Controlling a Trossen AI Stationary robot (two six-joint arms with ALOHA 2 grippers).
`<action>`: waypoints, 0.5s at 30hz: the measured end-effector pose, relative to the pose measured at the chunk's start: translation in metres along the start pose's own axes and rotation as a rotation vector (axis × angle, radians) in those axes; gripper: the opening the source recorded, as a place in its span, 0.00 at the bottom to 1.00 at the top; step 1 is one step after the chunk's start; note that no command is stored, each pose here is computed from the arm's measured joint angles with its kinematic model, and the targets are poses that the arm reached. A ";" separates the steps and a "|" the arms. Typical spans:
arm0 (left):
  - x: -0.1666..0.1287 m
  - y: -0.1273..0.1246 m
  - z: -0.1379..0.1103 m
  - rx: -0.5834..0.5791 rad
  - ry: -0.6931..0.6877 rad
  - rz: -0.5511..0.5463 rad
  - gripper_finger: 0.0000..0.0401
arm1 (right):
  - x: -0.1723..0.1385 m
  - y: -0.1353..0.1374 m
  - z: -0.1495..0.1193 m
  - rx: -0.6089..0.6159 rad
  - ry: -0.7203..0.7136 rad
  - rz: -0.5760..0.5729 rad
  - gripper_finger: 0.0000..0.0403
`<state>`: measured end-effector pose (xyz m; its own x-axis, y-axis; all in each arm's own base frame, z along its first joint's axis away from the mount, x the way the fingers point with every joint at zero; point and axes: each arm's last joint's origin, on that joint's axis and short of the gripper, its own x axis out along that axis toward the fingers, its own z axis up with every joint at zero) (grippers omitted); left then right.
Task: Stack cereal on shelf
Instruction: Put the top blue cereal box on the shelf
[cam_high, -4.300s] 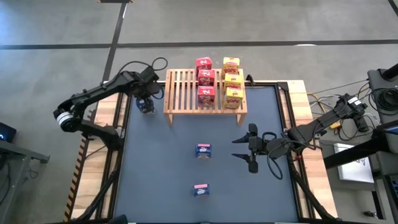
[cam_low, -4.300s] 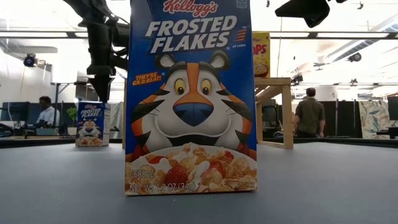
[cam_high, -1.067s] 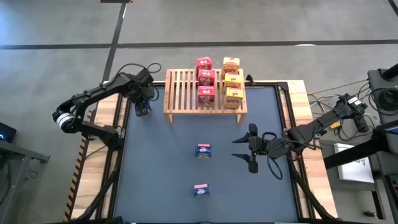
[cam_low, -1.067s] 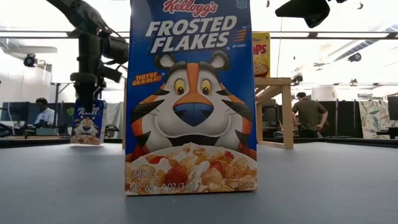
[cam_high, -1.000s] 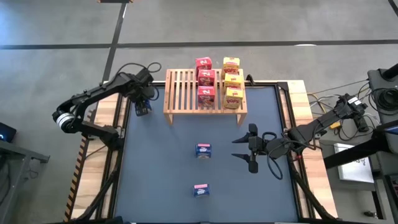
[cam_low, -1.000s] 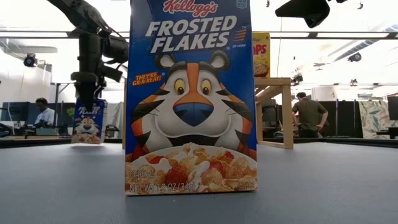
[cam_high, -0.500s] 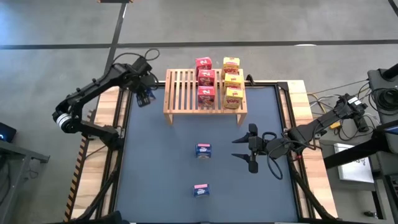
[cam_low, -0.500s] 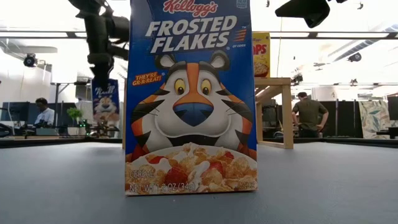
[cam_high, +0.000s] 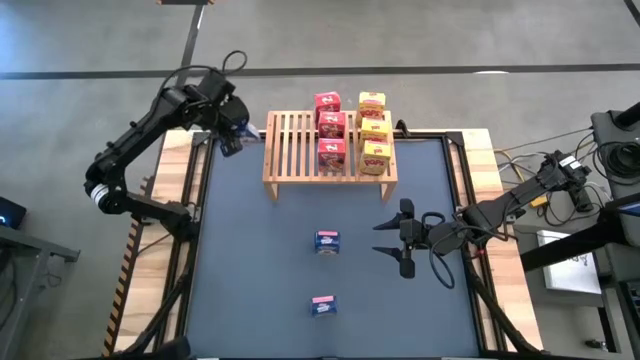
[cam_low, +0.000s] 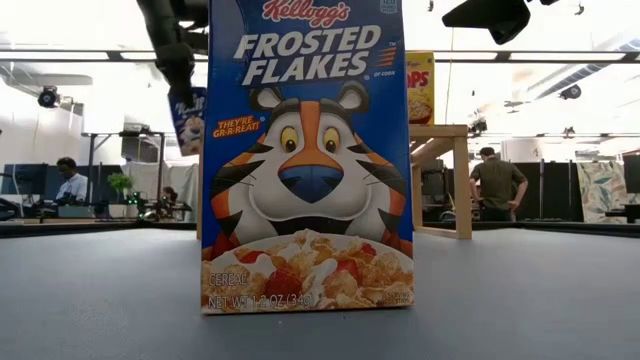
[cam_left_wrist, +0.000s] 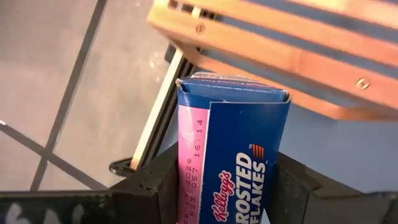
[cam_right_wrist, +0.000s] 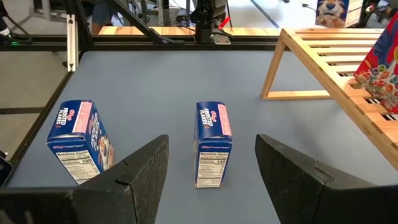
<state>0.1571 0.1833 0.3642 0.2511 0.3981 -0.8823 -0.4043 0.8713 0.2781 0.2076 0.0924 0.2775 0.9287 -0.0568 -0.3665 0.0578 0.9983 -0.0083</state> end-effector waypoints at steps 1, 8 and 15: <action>-0.002 0.001 0.001 0.000 -0.008 0.001 0.40 | 0.000 0.000 0.000 -0.001 0.000 0.000 0.57; -0.008 0.002 0.004 0.008 -0.032 0.014 0.40 | 0.000 0.000 0.000 -0.011 0.000 -0.001 0.57; -0.008 0.004 0.008 0.051 -0.080 0.030 0.40 | 0.000 0.000 0.000 -0.022 0.000 -0.002 0.57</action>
<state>0.1603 0.1861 0.3756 0.3098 0.4444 -0.8405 -0.3683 0.8711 0.3249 0.2077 0.0922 0.2773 0.9286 -0.0593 -0.3664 0.0519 0.9982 -0.0301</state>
